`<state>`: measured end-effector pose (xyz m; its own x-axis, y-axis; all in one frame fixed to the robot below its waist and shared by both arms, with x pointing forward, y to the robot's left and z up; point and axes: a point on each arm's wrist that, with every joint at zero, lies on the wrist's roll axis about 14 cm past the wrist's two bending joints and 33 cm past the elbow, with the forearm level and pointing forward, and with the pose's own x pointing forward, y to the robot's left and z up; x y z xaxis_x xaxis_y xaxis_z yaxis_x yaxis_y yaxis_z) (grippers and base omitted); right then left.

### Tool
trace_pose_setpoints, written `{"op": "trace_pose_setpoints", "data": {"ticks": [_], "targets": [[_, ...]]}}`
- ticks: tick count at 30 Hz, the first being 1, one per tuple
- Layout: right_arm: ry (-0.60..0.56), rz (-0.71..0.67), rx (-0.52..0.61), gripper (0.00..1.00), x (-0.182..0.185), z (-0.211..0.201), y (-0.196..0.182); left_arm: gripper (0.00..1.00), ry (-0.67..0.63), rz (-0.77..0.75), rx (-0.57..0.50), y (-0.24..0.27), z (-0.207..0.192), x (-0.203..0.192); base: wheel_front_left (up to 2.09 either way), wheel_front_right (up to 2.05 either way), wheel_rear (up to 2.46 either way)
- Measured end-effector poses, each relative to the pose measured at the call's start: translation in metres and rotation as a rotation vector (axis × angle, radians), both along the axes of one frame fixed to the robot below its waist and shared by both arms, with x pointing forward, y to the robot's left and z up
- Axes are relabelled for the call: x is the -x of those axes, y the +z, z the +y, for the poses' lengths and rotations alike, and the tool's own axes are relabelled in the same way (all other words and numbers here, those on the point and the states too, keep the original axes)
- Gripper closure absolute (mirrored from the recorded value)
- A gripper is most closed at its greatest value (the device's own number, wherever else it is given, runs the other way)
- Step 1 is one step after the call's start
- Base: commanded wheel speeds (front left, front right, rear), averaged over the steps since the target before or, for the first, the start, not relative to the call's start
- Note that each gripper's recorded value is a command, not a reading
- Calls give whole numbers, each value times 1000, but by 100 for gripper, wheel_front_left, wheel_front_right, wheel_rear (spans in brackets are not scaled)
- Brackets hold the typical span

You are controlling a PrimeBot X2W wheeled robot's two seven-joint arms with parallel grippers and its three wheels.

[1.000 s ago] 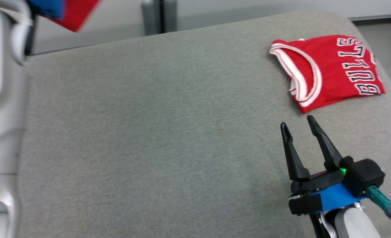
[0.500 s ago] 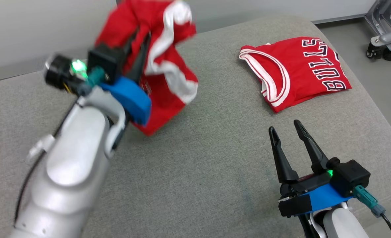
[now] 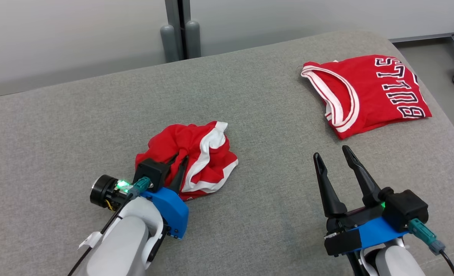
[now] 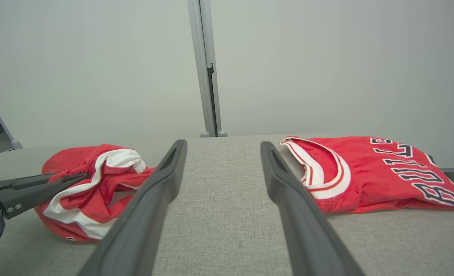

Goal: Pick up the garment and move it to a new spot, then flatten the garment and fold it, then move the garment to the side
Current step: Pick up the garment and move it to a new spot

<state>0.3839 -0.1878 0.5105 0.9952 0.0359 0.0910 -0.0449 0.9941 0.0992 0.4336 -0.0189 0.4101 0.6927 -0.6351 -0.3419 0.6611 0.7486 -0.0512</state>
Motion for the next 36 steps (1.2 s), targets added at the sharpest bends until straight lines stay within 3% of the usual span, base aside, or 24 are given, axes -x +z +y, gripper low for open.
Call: {"op": "trace_pose_setpoints", "data": {"ticks": [1,2,12,27,36], "targets": [[4,0,-1,0,0,1,0,5,9,-5,4,0,2,1,0,0,0],[8,-1,-2,0,-1,3,0,0,15,-7,8,1,2,2,0,0,0],[37,-14,-9,0,1,13,3,0,137,-224,112,56,22,-9,0,0,0],[88,-23,-19,0,2,31,5,0,477,-352,119,87,135,12,0,0,0],[101,-13,-16,0,6,36,2,0,622,-393,104,93,185,45,0,0,0]]}}
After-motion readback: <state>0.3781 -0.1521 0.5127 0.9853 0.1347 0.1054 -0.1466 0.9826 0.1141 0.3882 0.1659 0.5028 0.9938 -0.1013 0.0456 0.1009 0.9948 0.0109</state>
